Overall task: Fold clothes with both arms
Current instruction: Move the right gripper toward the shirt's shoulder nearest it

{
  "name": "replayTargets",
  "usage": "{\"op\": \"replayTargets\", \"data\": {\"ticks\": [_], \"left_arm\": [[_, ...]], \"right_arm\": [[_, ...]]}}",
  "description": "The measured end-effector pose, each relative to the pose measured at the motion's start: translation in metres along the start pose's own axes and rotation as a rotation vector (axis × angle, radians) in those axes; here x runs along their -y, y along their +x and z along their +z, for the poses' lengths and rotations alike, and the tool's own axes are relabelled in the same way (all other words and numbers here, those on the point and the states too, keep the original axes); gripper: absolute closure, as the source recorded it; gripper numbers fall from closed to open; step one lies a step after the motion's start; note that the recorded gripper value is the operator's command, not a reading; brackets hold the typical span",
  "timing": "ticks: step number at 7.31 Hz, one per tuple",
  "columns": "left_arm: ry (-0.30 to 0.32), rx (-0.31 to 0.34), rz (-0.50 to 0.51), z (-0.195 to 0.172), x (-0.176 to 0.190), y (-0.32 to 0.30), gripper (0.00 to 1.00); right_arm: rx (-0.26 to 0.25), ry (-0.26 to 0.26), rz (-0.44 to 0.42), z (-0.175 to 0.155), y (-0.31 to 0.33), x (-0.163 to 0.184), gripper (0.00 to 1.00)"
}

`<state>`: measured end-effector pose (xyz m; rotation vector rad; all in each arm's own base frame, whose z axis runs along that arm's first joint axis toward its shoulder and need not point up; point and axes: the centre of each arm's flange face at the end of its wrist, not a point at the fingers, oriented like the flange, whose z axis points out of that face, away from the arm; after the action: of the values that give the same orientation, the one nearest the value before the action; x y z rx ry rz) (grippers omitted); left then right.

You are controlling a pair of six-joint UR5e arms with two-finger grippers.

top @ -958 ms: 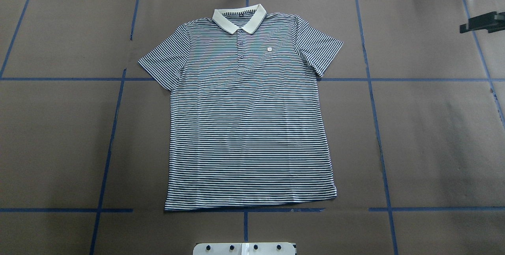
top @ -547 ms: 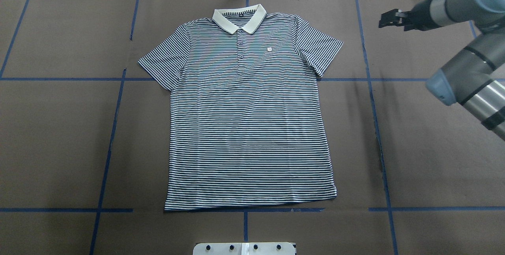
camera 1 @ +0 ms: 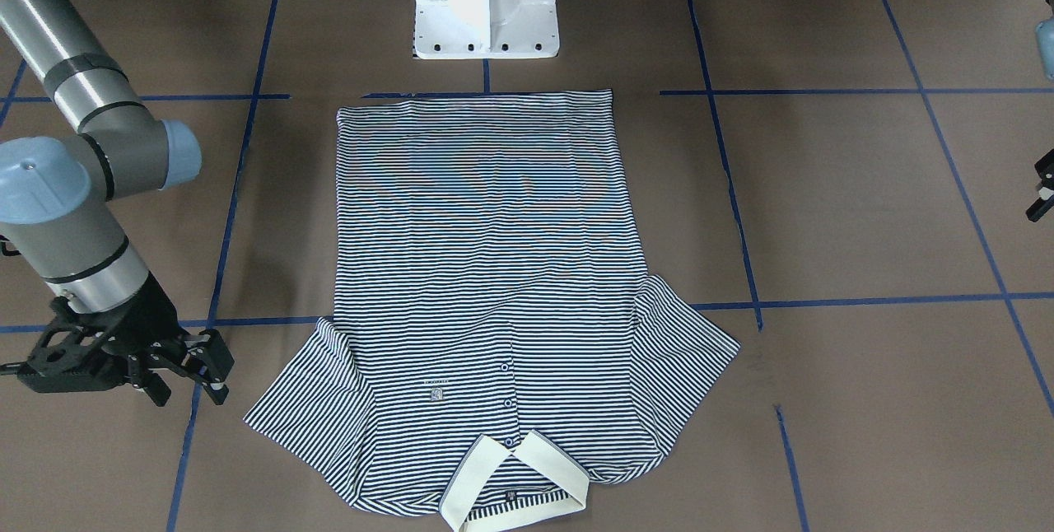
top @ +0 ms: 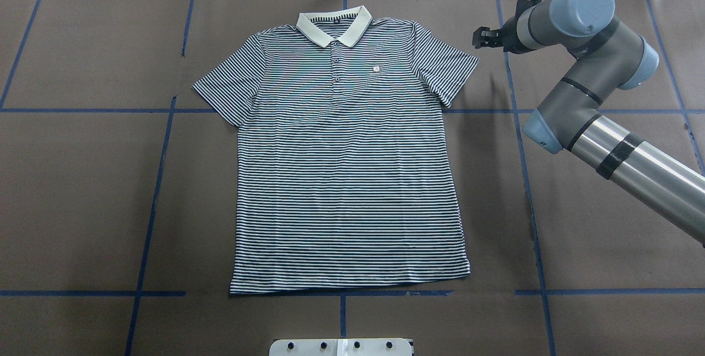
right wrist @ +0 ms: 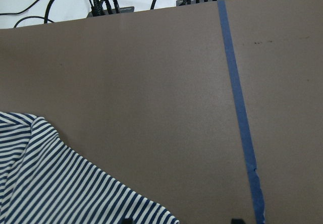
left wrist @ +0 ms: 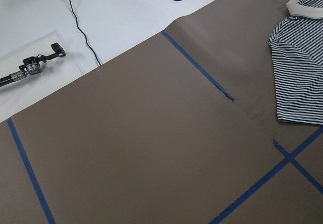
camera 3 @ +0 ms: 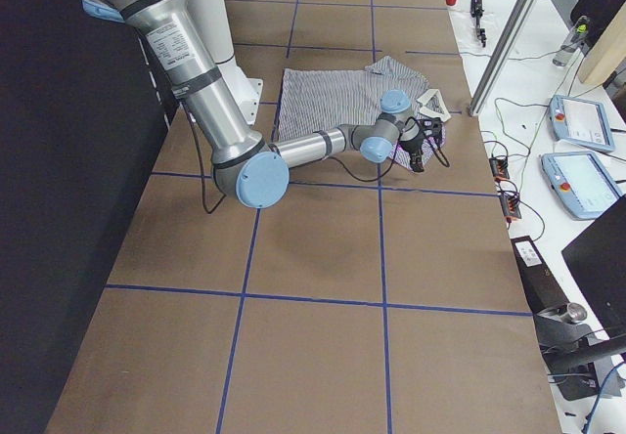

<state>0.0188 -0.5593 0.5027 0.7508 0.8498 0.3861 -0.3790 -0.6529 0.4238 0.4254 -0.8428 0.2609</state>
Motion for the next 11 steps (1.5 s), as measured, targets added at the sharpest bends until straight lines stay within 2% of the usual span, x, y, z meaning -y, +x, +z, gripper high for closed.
{"op": "replayTargets", "data": {"ticks": [4,10,11], "left_arm": [[0.000,0.000,0.001,0.000,0.000,0.000,0.00],[-0.003,0.000,0.001,0.000,-0.003,0.000,0.00],[-0.003,0.000,0.001,0.000,-0.003,-0.001,0.00]], "right_arm": [[-0.045,0.002,-0.021,0.031,-0.020,-0.017,0.37],[-0.067,0.006,-0.027,0.041,-0.024,-0.022,0.52],[-0.069,0.005,-0.026,0.044,-0.027,-0.020,0.64]]}}
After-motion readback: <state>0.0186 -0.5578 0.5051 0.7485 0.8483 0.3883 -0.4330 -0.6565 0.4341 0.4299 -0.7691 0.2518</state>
